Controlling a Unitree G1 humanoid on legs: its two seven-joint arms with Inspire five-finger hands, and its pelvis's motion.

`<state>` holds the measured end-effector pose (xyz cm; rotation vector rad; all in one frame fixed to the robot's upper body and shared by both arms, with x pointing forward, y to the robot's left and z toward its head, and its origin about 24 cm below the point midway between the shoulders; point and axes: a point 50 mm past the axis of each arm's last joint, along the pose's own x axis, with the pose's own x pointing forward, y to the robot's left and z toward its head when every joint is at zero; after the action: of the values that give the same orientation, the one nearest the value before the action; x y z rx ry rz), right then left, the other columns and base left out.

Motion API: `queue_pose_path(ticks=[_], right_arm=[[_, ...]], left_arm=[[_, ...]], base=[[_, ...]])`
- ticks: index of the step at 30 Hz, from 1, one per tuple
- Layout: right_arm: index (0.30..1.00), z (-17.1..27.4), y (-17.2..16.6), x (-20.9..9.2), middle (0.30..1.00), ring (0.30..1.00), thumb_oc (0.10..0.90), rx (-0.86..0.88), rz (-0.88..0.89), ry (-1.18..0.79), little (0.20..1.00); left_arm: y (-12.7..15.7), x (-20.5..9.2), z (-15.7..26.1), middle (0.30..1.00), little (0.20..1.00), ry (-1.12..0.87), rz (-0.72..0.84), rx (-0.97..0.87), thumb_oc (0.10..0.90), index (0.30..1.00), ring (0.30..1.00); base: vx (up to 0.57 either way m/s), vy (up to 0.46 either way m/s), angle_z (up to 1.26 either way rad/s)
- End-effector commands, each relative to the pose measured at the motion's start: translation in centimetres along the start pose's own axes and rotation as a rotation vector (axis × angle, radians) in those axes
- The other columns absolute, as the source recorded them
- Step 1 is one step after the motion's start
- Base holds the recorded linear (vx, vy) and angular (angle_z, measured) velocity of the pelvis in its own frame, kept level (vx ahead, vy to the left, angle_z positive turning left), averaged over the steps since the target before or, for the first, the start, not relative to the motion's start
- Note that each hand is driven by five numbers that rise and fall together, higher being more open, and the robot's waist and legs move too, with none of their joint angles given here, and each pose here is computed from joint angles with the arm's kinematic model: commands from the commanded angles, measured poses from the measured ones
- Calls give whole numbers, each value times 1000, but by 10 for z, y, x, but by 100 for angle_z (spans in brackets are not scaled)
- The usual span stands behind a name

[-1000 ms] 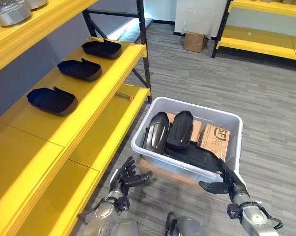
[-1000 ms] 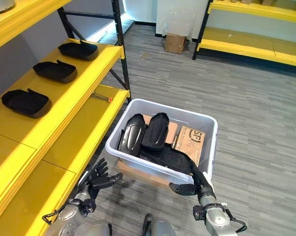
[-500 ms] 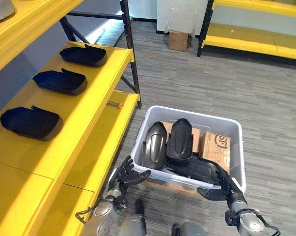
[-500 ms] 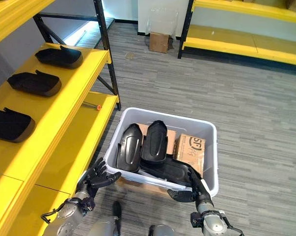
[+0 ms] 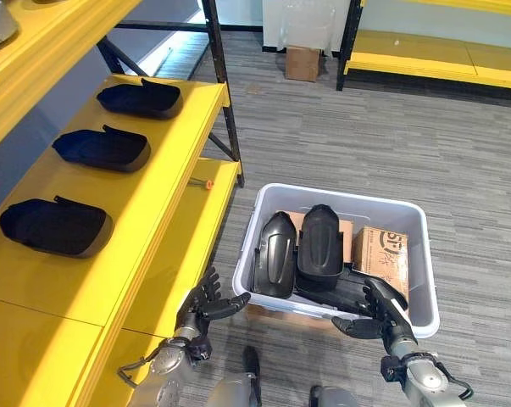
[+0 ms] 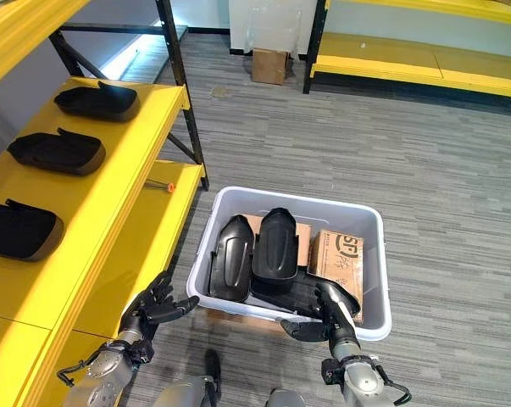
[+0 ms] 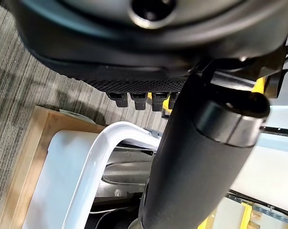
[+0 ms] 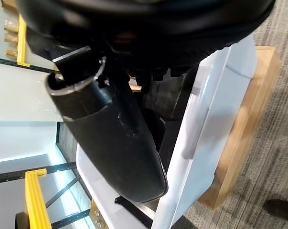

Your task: Move parts from the plastic box to the shelf.

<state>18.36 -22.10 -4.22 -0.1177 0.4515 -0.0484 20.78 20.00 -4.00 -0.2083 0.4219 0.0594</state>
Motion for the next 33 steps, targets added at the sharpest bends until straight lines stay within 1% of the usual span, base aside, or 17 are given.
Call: queue_pose_path(ticks=[1,3,15,19,22,23,24,25,26,27,31,33], right_arm=[[1000,51,-5,5,1000,1000,900,-19,-5,-247,1000],[1000,52,-5,4,1000,1000,900,-19,-1,-255,1000],[1000,93,-19,-12,1000,1000,900,-34,-15,-453,1000],[1000,121,-27,-19,1000,1000,900,-88,-33,-581,1000],[1000,142,-35,-21,1000,1000,900,-166,-59,-664,1000],[1000,162,-42,-22,1000,1000,900,-261,-84,-730,1000],[1000,168,-44,-23,1000,1000,900,-304,-94,-748,1000],[1000,168,-44,-23,1000,1000,900,-305,-94,-749,1000],[1000,179,-47,-22,1000,1000,900,-376,-117,-777,1000],[1000,179,-47,-22,1000,1000,900,-376,-117,-778,1000],[1000,196,-48,-20,1000,1000,900,-467,-128,-814,1000],[1000,219,-49,-16,1000,1000,900,-596,-132,-854,1000]], left_arm=[[-13,-1,37,1000,1000,-192,-75,-21,900,1000,1000],[-11,-2,35,1000,1000,-187,-68,-22,900,1000,1000],[-11,-4,31,1000,1000,-176,-81,-22,900,1000,1000],[-12,-4,30,1000,1000,-176,-88,-24,900,1000,1000],[-13,-4,30,1000,1000,-177,-104,-20,900,1000,1000],[-14,-5,30,1000,1000,-174,-120,-11,900,1000,1000],[-14,-5,30,1000,1000,-176,-127,-5,900,1000,1000],[-14,-5,30,1000,1000,-176,-127,-5,900,1000,1000],[-14,-6,30,1000,1000,-174,-134,0,900,1000,1000],[-15,-6,30,1000,1000,-175,-134,-1,900,1000,1000],[-13,-7,29,1000,1000,-169,-136,4,900,1000,1000],[-10,-10,27,1000,1000,-162,-130,4,900,1000,1000]], base=[[-1,-17,-22],[5,-21,-19],[1,-13,-12],[7,-12,-10],[23,-27,-8],[26,-37,-2],[16,-27,5],[-4,-18,7],[-5,-11,5],[-7,-18,5],[-17,-17,15],[-51,-27,17]])
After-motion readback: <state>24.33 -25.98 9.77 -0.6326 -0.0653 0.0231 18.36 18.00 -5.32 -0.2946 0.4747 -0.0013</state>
